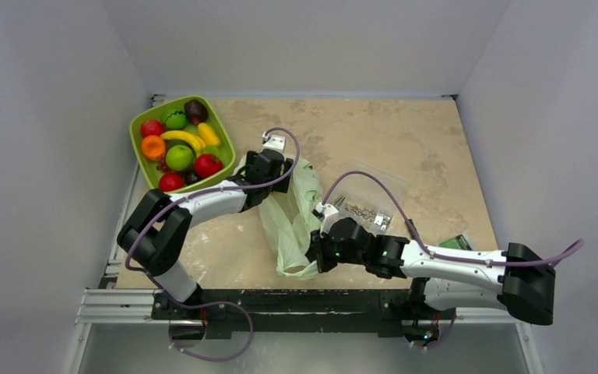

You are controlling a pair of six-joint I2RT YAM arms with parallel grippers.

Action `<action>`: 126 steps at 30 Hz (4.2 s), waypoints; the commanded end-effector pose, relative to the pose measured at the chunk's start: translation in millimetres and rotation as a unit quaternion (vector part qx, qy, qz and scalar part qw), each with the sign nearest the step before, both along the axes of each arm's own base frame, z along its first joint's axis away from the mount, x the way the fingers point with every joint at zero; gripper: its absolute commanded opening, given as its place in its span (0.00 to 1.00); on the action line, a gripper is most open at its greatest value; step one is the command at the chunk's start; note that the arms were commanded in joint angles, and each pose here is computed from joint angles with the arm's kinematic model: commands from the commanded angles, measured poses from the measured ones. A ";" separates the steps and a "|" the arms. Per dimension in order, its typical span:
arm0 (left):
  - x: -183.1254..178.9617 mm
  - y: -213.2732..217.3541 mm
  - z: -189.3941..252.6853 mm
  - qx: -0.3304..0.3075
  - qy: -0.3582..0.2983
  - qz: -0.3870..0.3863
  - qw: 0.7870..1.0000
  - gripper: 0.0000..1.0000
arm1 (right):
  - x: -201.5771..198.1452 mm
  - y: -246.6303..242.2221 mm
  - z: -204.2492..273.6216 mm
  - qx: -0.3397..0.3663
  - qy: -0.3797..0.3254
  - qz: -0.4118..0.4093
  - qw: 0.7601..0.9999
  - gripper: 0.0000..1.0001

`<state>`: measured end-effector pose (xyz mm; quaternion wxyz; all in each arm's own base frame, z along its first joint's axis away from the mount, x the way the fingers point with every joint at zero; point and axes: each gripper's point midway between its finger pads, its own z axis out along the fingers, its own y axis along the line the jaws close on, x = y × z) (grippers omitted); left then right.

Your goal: Take the fake fruits out of the plastic bag

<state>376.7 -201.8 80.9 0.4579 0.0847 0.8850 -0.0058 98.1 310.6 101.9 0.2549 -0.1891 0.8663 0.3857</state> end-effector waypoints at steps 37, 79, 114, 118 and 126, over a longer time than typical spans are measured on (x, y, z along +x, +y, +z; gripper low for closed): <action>-61.3 -40.8 5.4 -0.133 0.123 -0.116 0.977 0.47 | -5.8 10.8 2.0 0.009 -0.004 0.027 1.000 0.00; -47.3 -38.6 7.4 -0.088 0.076 -0.095 0.989 0.44 | -7.7 14.7 3.7 0.012 0.004 0.032 0.999 0.00; -103.2 145.4 243.9 -0.084 -0.147 0.110 0.979 0.00 | 113.0 30.2 33.7 -0.021 -0.028 -0.185 0.982 0.00; -60.2 183.0 236.4 -0.098 -0.142 0.197 0.965 0.00 | 159.1 21.6 50.1 -0.026 -0.065 -0.223 0.972 0.00; 17.0 222.7 206.5 -0.094 -0.125 0.253 0.955 0.00 | 233.7 3.3 72.0 -0.081 -0.119 -0.265 0.953 0.00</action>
